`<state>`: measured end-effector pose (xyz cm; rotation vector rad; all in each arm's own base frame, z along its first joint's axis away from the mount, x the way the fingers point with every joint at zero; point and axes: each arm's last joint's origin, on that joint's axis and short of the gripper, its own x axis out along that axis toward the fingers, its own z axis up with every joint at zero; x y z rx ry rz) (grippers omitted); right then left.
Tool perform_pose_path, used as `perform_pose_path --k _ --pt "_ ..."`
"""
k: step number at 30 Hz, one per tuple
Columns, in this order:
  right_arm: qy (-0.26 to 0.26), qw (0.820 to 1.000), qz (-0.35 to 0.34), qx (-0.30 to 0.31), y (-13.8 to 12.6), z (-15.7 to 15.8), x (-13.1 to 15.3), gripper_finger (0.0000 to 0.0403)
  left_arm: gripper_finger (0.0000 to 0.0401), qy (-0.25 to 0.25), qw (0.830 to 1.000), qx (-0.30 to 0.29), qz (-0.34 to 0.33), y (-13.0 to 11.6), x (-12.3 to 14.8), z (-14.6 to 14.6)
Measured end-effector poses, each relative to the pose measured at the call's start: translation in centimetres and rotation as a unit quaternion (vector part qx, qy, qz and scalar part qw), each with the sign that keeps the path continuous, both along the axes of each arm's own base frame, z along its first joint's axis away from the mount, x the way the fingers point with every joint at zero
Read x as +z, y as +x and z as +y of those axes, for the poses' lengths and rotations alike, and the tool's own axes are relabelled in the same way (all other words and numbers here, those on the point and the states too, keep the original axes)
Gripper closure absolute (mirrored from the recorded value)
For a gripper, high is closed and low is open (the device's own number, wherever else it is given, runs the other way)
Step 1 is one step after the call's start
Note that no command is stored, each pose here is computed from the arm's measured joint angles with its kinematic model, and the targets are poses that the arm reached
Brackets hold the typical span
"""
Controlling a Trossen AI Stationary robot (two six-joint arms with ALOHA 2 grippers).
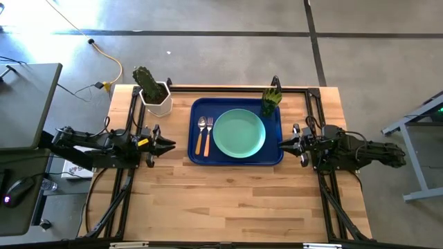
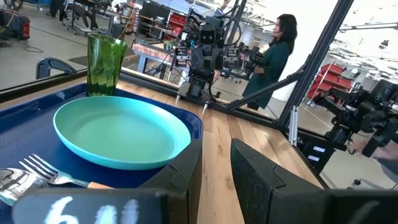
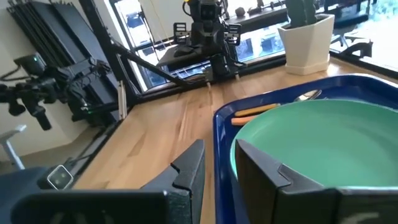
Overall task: Pick and place plate/cup/fork/spoon on tray
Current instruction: Return to Home Position
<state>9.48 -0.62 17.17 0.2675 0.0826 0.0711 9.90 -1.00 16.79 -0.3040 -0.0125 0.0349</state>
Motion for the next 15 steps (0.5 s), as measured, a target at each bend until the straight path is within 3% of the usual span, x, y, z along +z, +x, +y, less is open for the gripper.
perform_pose_path --k 8,15 --pt "0.053 0.999 0.004 -0.004 0.00 0.00 0.00 0.0323 0.0327 0.000 1.000 0.000 0.000 0.00 0.01 0.00" --pt "0.052 0.999 0.004 -0.004 0.00 0.00 -0.01 0.0323 0.0327 0.000 1.000 0.000 0.000 0.00 0.01 0.00"
